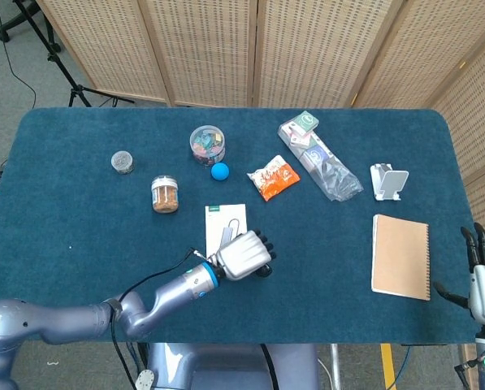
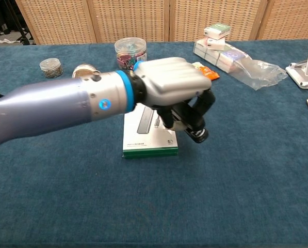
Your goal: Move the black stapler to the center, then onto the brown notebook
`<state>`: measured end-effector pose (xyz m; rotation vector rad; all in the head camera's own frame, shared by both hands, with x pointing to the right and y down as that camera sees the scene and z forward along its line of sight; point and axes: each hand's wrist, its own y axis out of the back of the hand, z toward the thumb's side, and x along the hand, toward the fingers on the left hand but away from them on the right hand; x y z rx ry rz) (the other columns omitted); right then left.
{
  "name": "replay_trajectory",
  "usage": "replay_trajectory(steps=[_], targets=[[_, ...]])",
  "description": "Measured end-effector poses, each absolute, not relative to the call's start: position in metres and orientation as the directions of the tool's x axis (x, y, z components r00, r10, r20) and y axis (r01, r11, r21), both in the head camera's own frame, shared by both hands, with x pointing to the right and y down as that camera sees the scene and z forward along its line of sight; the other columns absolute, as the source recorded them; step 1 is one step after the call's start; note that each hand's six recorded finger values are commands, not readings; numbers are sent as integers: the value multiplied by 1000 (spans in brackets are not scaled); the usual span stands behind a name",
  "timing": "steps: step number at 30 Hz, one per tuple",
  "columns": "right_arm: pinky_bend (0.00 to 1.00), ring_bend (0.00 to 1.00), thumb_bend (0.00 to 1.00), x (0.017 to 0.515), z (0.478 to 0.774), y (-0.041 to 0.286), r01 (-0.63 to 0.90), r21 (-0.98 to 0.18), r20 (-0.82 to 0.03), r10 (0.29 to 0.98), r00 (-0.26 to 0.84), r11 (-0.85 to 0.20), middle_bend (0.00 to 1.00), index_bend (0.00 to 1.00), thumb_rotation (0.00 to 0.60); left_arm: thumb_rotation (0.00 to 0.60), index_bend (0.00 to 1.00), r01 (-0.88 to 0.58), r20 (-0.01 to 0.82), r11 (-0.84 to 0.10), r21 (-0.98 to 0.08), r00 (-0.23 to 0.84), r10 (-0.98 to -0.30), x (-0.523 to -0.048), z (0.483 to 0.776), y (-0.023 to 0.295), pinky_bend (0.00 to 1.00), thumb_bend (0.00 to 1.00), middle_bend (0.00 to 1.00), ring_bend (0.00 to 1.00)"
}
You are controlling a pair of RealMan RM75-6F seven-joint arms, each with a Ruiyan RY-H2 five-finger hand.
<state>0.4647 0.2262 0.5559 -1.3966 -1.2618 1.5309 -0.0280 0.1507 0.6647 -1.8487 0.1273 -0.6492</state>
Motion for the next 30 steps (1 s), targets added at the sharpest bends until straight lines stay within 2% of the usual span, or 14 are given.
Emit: replay_trajectory(steps=[4, 9, 12, 14, 15, 16, 17, 19, 22, 30], targets=[[0, 0, 105, 468, 555, 227, 107, -954, -295, 937, -185, -279, 0, 24, 600, 600, 704, 262, 394, -371, -891, 851, -347, -6, 677, 160, 501, 397, 538, 464], [0, 0, 105, 471, 552, 228, 109, -957, -284, 938, -199, -267, 0, 24, 600, 600, 707, 269, 402, -378, -886, 852, -336, 2, 688, 166, 501, 380, 539, 464], [0, 0, 105, 472, 551, 228, 110, -958, -284, 938, -201, -266, 0, 24, 600, 600, 707, 264, 391, -366, -893, 857, -336, 7, 692, 168, 501, 317, 534, 462], [0, 0, 105, 471, 551, 228, 109, -958, -283, 938, -199, -266, 0, 24, 600, 600, 631, 256, 382, -360, -897, 860, -338, 10, 693, 168, 487, 200, 416, 397], [0, 0, 105, 471, 551, 228, 108, -958, -283, 939, -197, -266, 0, 24, 600, 600, 509, 250, 377, -361, -898, 861, -341, 11, 693, 168, 441, 116, 266, 290], [0, 0, 105, 470, 551, 228, 108, -958, -284, 939, -196, -267, 0, 24, 600, 600, 346, 240, 369, -364, -900, 863, -344, 13, 693, 169, 372, 50, 119, 157], [0, 0, 105, 470, 551, 228, 107, -957, -284, 939, -196, -268, 0, 24, 600, 600, 196, 233, 364, -364, -902, 865, -347, 13, 692, 169, 299, 13, 26, 54], [0, 0, 105, 470, 552, 229, 107, -956, -288, 938, -195, -272, 0, 24, 600, 600, 51, 214, 350, -366, -905, 866, -358, 15, 689, 167, 240, 0, 0, 1], [0, 0, 105, 469, 553, 229, 107, -956, -290, 937, -193, -274, 0, 24, 600, 600, 0, 184, 327, -369, -911, 868, -374, 14, 682, 163, 212, 0, 0, 0], [0, 0, 105, 465, 556, 230, 101, -953, -301, 936, -180, -287, 0, 24, 600, 600, 0, 117, 275, -349, -930, 851, -448, -14, 657, 134, 154, 0, 0, 0]])
